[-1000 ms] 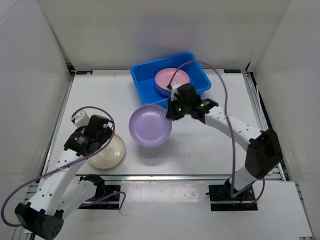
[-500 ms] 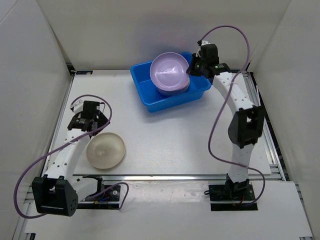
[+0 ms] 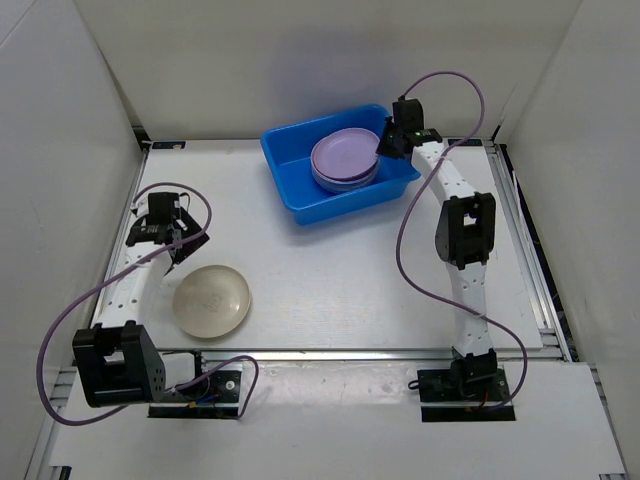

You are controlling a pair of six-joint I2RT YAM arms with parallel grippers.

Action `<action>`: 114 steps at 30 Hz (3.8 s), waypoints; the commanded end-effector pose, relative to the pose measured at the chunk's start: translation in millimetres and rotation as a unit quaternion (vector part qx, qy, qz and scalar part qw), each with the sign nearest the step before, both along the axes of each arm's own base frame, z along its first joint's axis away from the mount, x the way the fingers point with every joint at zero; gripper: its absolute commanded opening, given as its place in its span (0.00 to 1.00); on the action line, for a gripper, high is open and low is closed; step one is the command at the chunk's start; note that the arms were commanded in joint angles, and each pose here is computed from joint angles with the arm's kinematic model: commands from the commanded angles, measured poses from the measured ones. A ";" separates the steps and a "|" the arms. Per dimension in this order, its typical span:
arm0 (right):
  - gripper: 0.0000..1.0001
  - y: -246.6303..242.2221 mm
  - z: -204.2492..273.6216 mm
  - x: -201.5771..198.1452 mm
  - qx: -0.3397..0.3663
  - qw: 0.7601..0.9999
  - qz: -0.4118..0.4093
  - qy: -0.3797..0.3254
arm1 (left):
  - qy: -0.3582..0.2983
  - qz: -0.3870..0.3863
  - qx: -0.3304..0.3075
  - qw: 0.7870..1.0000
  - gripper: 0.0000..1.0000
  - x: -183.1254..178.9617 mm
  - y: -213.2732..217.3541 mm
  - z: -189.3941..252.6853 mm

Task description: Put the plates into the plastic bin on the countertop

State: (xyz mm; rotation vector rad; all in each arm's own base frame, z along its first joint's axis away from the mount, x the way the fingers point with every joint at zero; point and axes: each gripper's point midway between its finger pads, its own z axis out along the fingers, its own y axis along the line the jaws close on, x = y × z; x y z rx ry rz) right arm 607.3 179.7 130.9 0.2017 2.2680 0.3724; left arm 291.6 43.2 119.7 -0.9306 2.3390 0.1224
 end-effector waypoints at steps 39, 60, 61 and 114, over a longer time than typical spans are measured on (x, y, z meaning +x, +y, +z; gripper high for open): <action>0.99 -76.2 128.4 -190.5 -0.004 0.991 -0.010 -0.131 | 0.171 -0.142 -0.037 0.974 0.58 11.4 -109.4 -97.8; 0.99 -101.9 139.6 -216.0 -0.037 0.985 -0.049 -0.161 | -0.048 -0.192 0.080 0.977 0.10 79.0 -113.1 64.2; 0.99 -101.5 137.3 -217.5 -0.035 0.986 -0.049 -0.156 | -0.066 -0.212 0.097 0.970 0.10 86.7 -116.0 80.2; 0.99 -148.9 91.3 -218.3 0.003 0.994 -0.090 -0.062 | -0.313 -0.597 0.113 0.730 0.72 259.9 -471.1 95.9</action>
